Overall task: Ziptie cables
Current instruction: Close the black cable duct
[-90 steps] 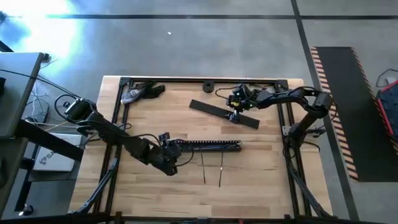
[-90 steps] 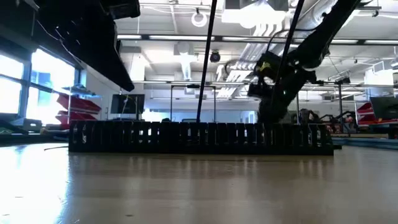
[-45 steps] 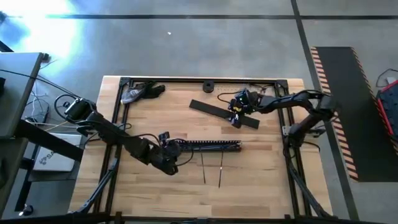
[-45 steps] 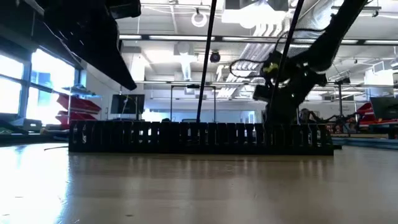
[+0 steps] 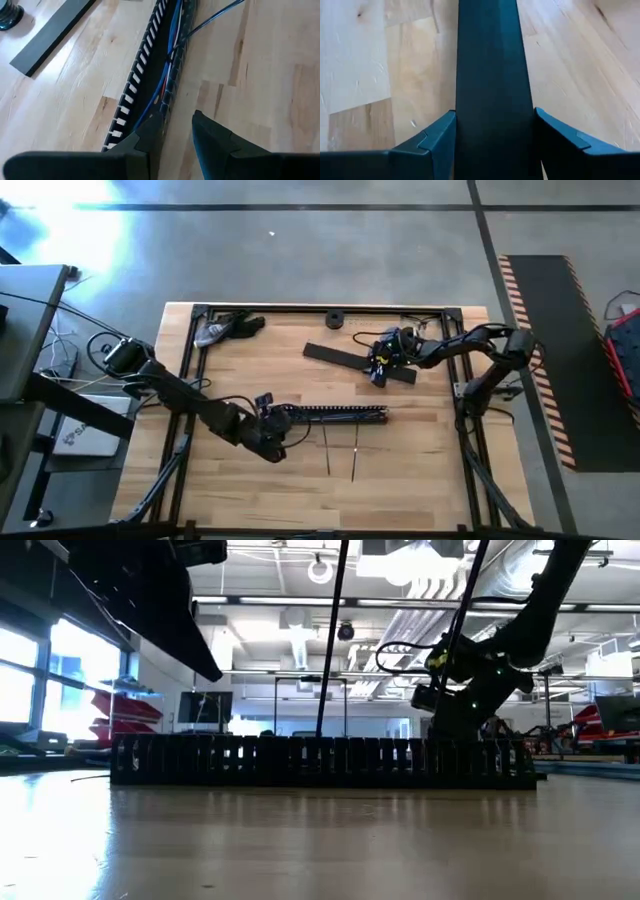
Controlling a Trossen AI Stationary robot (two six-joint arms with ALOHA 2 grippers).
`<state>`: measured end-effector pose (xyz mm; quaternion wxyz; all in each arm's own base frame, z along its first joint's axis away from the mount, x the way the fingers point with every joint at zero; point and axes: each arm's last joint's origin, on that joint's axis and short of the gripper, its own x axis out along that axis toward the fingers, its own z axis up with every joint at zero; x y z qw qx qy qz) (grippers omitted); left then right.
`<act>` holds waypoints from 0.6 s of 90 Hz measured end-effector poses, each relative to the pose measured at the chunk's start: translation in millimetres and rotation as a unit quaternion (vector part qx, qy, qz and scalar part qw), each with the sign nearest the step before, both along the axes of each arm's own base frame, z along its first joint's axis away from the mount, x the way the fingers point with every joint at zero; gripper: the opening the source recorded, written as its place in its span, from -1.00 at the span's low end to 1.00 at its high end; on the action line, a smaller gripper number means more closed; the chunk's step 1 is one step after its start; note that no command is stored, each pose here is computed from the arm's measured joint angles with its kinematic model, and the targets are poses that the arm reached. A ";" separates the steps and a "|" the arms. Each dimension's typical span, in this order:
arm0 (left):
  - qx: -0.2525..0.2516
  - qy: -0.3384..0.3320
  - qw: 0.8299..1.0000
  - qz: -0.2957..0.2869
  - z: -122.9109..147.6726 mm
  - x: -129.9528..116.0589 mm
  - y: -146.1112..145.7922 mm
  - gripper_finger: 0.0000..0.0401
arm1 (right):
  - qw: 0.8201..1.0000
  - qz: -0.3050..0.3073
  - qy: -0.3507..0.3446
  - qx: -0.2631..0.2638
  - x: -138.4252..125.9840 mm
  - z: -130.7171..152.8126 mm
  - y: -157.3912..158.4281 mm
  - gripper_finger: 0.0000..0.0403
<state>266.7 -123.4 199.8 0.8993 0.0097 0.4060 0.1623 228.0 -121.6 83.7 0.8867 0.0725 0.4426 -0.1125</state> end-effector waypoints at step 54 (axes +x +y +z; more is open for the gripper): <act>0.002 -0.139 0.989 0.052 56.1 -27.8 4.0 -0.57 | 0.992 0.038 -0.116 0.002 -4.2 103.4 47.4 0.03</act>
